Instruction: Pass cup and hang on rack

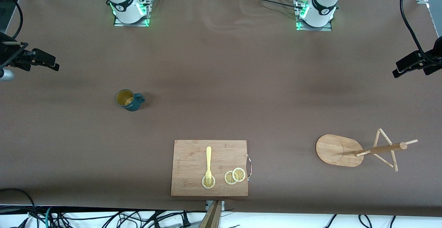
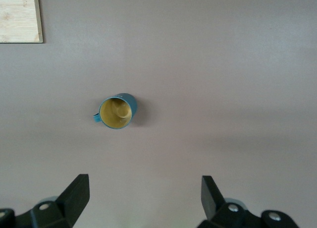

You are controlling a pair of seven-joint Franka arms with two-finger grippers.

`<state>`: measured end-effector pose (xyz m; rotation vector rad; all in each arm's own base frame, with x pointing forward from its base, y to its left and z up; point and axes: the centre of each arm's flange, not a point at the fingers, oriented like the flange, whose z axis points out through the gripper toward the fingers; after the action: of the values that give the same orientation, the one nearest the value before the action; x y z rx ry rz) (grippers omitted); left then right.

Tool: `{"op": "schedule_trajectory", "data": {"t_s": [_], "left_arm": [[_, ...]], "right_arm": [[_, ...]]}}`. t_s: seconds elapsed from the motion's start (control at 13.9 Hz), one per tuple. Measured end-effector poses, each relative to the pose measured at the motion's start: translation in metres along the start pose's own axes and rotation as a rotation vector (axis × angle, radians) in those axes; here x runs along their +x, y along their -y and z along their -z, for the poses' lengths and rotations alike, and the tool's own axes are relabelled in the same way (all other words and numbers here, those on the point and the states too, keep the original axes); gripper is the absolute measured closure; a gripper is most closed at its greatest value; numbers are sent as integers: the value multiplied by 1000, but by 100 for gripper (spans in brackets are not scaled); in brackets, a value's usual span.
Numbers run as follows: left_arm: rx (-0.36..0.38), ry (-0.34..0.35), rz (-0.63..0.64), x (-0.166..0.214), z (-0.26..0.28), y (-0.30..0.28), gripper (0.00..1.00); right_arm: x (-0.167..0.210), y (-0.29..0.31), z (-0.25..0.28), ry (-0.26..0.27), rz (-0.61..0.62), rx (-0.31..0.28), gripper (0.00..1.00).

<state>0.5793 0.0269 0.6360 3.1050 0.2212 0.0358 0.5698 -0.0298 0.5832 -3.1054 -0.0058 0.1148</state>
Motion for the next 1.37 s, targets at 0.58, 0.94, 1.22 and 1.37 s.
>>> {"op": "schedule_trajectory", "data": {"t_s": [0.58, 0.94, 1.22, 1.37], "left_arm": [[0, 0, 0, 0, 0, 0, 0], [0, 0, 0, 0, 0, 0, 0], [0, 0, 0, 0, 0, 0, 0], [0, 0, 0, 0, 0, 0, 0]], "right_arm": [[0, 0, 0, -1, 0, 0, 0], [-4, 0, -3, 33, 0, 2, 0], [-5, 0, -4, 49, 0, 3, 0], [-4, 3, -11, 69, 6, 4, 0]]}}
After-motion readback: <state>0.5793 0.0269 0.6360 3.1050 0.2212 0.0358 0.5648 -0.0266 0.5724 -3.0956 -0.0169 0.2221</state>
